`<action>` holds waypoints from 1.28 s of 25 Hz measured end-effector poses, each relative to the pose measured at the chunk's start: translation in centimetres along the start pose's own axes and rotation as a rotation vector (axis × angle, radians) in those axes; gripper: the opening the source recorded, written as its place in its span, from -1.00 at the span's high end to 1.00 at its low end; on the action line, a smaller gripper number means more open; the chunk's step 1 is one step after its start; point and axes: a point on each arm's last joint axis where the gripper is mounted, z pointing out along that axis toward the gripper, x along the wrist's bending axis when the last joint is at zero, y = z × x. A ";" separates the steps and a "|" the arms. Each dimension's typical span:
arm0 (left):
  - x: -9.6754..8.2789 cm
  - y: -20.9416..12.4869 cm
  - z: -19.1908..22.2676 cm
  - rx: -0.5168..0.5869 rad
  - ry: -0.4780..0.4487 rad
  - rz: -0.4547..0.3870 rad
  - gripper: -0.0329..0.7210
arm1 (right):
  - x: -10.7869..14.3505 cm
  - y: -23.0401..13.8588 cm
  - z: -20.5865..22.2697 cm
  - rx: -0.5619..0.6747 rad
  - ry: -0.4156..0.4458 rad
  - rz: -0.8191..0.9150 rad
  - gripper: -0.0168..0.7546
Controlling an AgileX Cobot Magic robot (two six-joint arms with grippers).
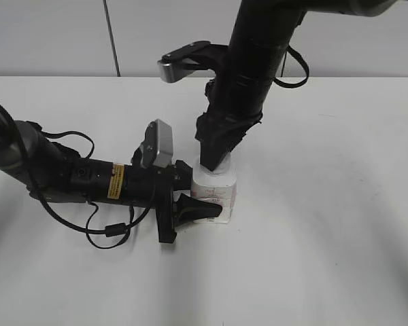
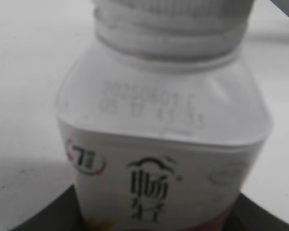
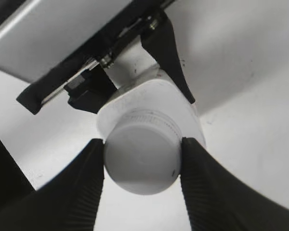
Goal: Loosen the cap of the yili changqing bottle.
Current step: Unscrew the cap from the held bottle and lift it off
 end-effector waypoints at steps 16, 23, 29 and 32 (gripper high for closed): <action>0.0 0.0 0.0 0.000 0.003 -0.002 -0.02 | -0.1 0.0 -0.1 0.007 -0.010 -0.439 -0.05; 0.0 0.0 0.0 0.000 0.002 0.001 -0.02 | -0.1 0.0 -0.2 0.008 -0.010 -0.599 -0.05; 0.1 0.1 0.0 -0.006 0.006 -0.001 -0.02 | -0.2 0.5 -0.6 0.000 -0.020 -0.622 -0.05; 0.2 0.2 0.0 -0.020 0.012 -0.007 -0.02 | -0.2 0.8 -1.0 -0.001 -0.028 -0.631 -0.05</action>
